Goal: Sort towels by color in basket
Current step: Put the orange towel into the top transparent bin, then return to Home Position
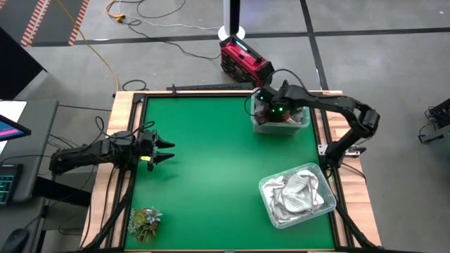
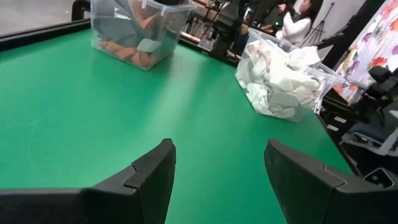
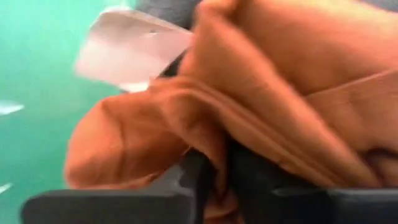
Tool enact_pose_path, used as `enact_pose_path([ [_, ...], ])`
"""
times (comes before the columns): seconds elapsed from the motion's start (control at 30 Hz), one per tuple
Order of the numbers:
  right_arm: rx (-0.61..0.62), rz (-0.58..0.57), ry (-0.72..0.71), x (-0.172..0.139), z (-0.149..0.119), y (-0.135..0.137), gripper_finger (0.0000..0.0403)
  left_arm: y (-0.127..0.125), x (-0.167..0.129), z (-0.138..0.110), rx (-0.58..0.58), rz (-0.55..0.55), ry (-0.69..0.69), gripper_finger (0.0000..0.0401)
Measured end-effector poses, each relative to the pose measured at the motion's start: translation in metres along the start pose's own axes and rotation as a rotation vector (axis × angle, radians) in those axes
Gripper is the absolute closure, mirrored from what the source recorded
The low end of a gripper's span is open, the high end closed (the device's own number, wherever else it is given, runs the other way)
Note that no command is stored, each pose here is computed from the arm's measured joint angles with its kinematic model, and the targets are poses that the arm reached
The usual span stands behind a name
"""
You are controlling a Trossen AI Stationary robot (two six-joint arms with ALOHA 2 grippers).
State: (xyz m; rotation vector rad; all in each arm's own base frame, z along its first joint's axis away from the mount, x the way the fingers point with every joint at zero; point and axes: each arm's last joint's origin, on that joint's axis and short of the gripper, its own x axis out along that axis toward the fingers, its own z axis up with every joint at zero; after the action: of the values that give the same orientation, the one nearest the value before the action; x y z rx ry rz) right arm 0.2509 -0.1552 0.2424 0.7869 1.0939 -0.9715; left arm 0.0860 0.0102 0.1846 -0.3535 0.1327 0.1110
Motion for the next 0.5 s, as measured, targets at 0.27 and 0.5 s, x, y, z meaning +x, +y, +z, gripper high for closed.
enact_pose_path([
  [0.27,0.004,0.215,-0.016,-0.043,-0.013,-0.001,0.0166,0.000,0.000,0.000,0.000,-0.002,-0.001,0.0166],
  [0.5,0.037,0.290,-0.227,-0.116,-0.019,-0.024,0.0119,0.000,0.000,0.001,-0.015,-0.005,-0.011,0.0166],
])
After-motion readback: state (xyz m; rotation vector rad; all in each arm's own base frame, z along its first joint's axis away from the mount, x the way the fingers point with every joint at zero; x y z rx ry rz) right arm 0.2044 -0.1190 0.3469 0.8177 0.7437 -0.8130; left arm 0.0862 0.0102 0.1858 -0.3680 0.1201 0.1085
